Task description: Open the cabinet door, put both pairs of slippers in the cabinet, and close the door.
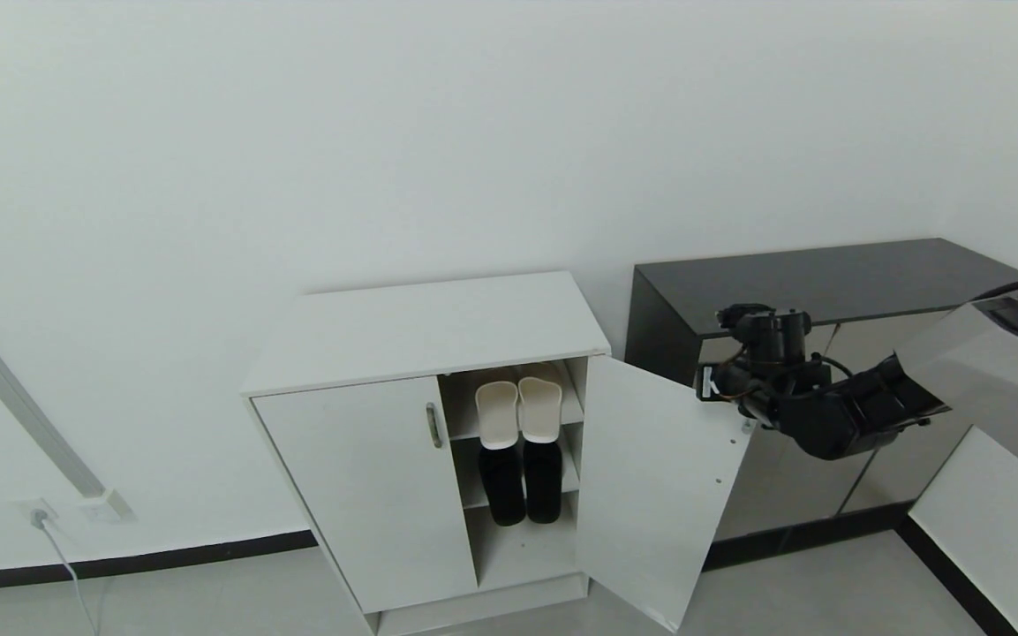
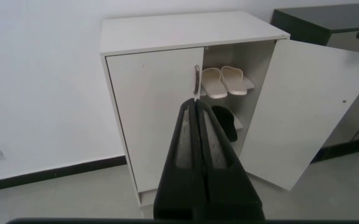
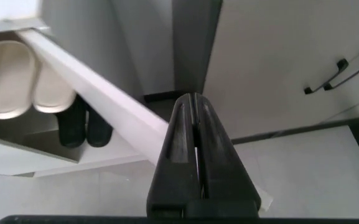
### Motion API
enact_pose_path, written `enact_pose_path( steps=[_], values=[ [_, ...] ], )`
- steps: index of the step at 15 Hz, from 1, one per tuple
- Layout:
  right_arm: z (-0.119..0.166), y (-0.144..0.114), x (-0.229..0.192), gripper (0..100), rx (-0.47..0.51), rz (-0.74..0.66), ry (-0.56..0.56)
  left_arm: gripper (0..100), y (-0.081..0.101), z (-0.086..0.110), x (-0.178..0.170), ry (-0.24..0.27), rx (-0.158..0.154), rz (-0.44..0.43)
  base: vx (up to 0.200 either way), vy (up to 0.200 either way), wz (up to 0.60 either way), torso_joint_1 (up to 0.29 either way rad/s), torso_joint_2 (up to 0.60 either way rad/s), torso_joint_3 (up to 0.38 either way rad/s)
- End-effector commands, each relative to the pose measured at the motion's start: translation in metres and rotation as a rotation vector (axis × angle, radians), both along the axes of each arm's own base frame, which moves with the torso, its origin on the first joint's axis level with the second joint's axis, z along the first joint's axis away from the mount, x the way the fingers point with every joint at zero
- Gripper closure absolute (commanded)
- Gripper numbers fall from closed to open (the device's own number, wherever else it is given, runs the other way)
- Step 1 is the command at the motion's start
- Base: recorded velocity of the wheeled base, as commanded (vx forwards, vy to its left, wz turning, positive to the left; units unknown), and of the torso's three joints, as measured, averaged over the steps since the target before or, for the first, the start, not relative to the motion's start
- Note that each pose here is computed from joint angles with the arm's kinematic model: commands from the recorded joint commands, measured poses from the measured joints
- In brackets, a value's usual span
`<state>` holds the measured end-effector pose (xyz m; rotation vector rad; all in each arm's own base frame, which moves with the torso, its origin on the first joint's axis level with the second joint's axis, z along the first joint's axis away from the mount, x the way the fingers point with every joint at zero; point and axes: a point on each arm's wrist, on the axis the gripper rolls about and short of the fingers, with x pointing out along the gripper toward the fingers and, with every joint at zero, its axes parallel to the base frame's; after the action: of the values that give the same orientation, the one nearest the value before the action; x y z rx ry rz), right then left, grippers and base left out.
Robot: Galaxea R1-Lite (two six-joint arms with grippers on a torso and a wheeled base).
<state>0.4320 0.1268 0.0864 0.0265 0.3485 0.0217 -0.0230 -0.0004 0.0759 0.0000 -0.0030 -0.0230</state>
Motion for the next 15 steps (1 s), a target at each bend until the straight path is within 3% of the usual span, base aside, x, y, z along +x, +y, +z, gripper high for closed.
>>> enact_pose_path(
  steps=[1,15],
  values=[
    [-0.014,-0.003,0.006,100,-0.008,-0.010,0.024,100,0.000,0.000,0.000,0.001,0.000,0.000,0.000,0.000,0.00,0.000,0.00,0.000],
    [-0.025,0.002,0.000,100,0.013,-0.011,0.074,100,0.000,0.000,0.000,0.001,-0.002,0.000,0.000,0.000,0.00,0.000,0.00,0.000]
  ],
)
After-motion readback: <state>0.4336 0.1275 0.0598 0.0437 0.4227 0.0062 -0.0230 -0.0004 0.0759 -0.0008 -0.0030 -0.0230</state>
